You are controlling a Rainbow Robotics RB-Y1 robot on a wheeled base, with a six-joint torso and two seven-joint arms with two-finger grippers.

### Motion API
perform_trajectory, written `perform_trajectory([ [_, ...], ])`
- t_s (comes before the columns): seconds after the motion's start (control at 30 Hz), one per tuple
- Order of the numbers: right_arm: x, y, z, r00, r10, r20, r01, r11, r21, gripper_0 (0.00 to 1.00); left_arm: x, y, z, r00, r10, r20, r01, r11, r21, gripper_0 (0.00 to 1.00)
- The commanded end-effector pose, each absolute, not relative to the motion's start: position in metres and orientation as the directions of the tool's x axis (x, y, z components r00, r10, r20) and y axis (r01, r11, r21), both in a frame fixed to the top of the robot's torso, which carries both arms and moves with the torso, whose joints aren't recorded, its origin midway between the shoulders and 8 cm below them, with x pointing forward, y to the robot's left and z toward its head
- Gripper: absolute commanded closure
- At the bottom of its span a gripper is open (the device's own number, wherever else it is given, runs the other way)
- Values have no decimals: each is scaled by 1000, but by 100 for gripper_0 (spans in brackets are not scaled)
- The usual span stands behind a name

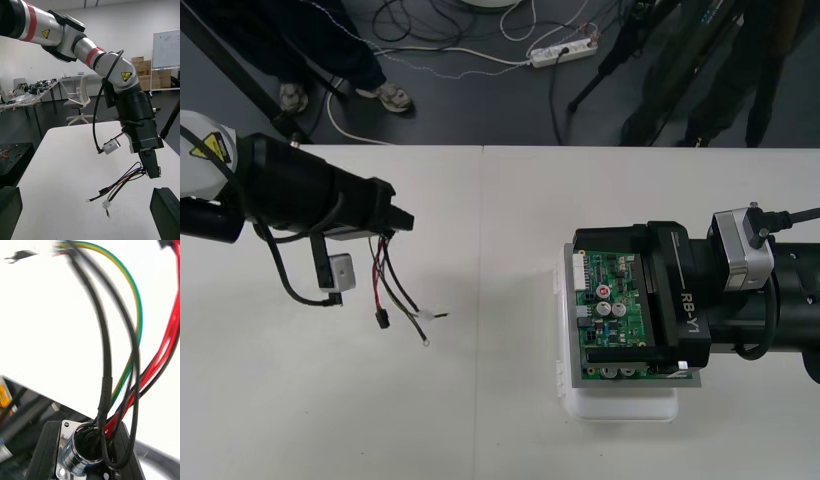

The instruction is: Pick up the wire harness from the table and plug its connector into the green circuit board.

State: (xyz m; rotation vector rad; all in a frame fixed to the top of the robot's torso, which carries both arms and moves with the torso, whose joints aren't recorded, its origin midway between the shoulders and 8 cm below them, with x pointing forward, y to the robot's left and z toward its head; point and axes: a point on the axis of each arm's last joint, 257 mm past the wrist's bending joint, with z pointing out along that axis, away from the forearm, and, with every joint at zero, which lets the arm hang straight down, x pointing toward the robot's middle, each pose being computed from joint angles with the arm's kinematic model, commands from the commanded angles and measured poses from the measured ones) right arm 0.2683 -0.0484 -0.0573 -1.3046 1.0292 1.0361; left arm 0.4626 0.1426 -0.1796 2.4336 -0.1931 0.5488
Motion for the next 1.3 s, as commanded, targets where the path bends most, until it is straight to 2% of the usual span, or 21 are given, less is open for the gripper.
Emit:
perform_trajectory([
  [0.03,267,-57,-50,241,-2,-971,-970,24,-241,0,482,143,-140,910,210,357,-104,-717,690,100],
  [0.23,267,-57,-50,235,-1,-972,-972,24,-235,0,486,134,-129,917,283,282,-30,-656,754,100],
  [0.53,268,-58,-50,230,-3,-973,-973,29,-230,0,497,103,-114,914,407,-16,212,-442,872,100],
  [0.9,268,-58,-50,230,-3,-973,-973,29,-230,0,522,91,-102,908,400,-126,287,-373,882,100],
  [1.3,268,-58,-50,228,-3,-974,-973,31,-228,0,520,75,-82,812,440,-384,514,-225,828,100],
])
